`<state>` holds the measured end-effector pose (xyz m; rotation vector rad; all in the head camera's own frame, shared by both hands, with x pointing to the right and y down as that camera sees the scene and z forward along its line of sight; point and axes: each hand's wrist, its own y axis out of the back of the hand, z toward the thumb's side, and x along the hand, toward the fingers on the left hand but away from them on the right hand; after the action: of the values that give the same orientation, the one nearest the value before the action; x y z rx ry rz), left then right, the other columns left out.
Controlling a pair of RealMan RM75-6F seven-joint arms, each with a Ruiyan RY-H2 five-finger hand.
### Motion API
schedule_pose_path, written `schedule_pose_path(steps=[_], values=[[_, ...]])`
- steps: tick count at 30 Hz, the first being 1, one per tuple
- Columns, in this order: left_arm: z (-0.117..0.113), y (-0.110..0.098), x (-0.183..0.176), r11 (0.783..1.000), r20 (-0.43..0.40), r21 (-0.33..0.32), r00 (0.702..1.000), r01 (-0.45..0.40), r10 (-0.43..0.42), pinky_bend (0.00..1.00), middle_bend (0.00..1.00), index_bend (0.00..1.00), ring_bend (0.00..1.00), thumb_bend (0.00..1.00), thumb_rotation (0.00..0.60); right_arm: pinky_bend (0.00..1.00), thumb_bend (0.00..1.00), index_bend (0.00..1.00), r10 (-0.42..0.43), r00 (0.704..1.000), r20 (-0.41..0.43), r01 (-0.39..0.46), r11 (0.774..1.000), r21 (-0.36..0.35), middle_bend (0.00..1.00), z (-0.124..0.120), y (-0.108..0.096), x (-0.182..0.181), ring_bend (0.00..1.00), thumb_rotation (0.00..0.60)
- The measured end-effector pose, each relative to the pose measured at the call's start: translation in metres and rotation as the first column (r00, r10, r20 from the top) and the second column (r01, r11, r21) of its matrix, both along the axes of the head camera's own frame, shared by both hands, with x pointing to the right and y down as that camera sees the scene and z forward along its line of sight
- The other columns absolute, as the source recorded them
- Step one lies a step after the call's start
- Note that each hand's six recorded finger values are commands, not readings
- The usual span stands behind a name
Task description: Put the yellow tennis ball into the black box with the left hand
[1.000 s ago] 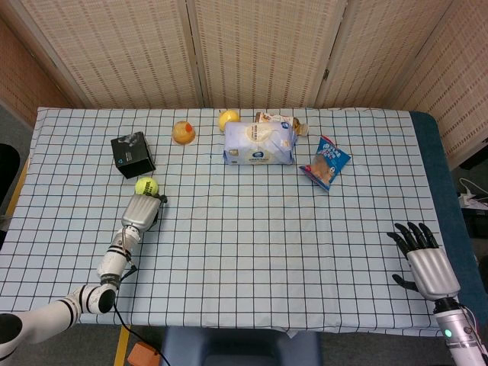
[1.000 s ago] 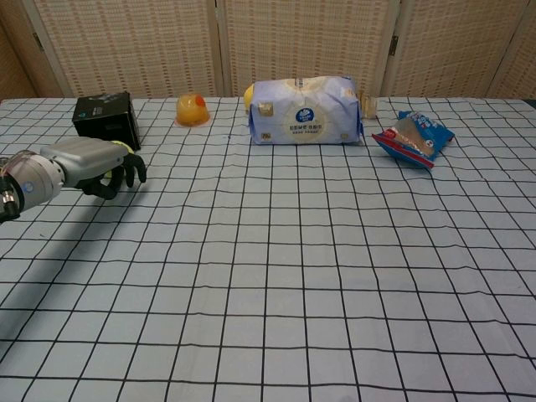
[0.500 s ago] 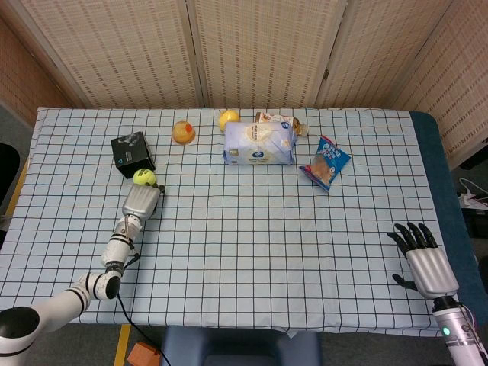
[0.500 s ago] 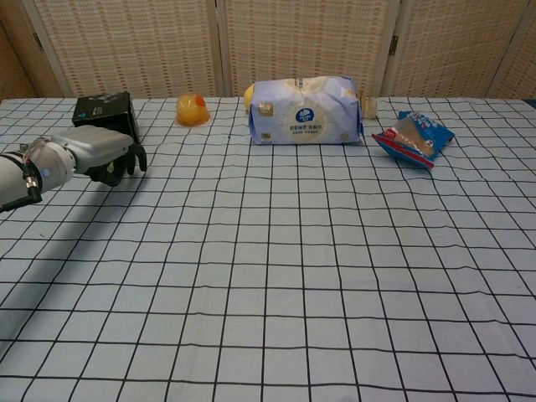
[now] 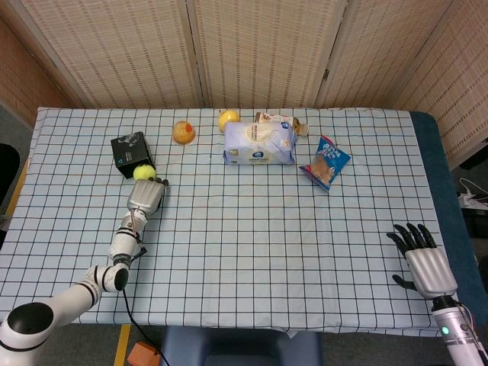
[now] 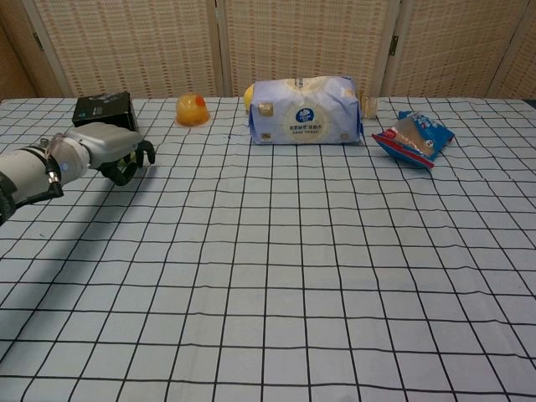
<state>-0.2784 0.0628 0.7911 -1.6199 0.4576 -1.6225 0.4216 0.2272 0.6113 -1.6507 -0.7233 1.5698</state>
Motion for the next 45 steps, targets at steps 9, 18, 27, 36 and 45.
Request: schedule_pose_path(steps=[9,18,27,36,45], values=[[0.005,-0.008,-0.001,0.998,-0.008,-0.020,0.999,0.053,-0.053,0.33,0.07,0.02,0.08,0.63,0.600,0.00,0.06,0.18,0.004,1.000,-0.005,-0.004,1.000,-0.011,0.08,0.003,-0.001,0.001,0.02,0.600],[0.006,-0.018,-0.005,0.998,0.021,-0.011,0.998,0.056,-0.055,0.32,0.07,0.01,0.07,0.62,0.600,0.00,0.06,0.18,0.006,1.000,-0.011,-0.006,1.000,-0.019,0.08,0.006,-0.001,0.003,0.02,0.600],[0.007,-0.025,-0.007,0.998,0.035,-0.016,0.998,0.057,-0.057,0.29,0.03,0.00,0.03,0.57,0.600,0.00,0.06,0.18,0.007,1.000,-0.015,-0.007,1.000,-0.021,0.08,0.007,0.000,0.004,0.02,0.600],[0.010,-0.028,-0.007,0.993,0.001,-0.040,0.994,0.107,-0.107,0.23,0.01,0.00,0.01,0.52,0.600,0.00,0.06,0.18,0.014,1.000,-0.017,-0.014,1.000,-0.022,0.08,0.008,-0.001,0.007,0.02,0.600],[0.012,-0.028,-0.012,0.991,0.001,-0.046,0.992,0.129,-0.129,0.13,0.00,0.00,0.00,0.51,0.600,0.00,0.06,0.18,0.017,1.000,-0.024,-0.017,1.000,-0.026,0.08,0.010,-0.001,0.008,0.02,0.600]])
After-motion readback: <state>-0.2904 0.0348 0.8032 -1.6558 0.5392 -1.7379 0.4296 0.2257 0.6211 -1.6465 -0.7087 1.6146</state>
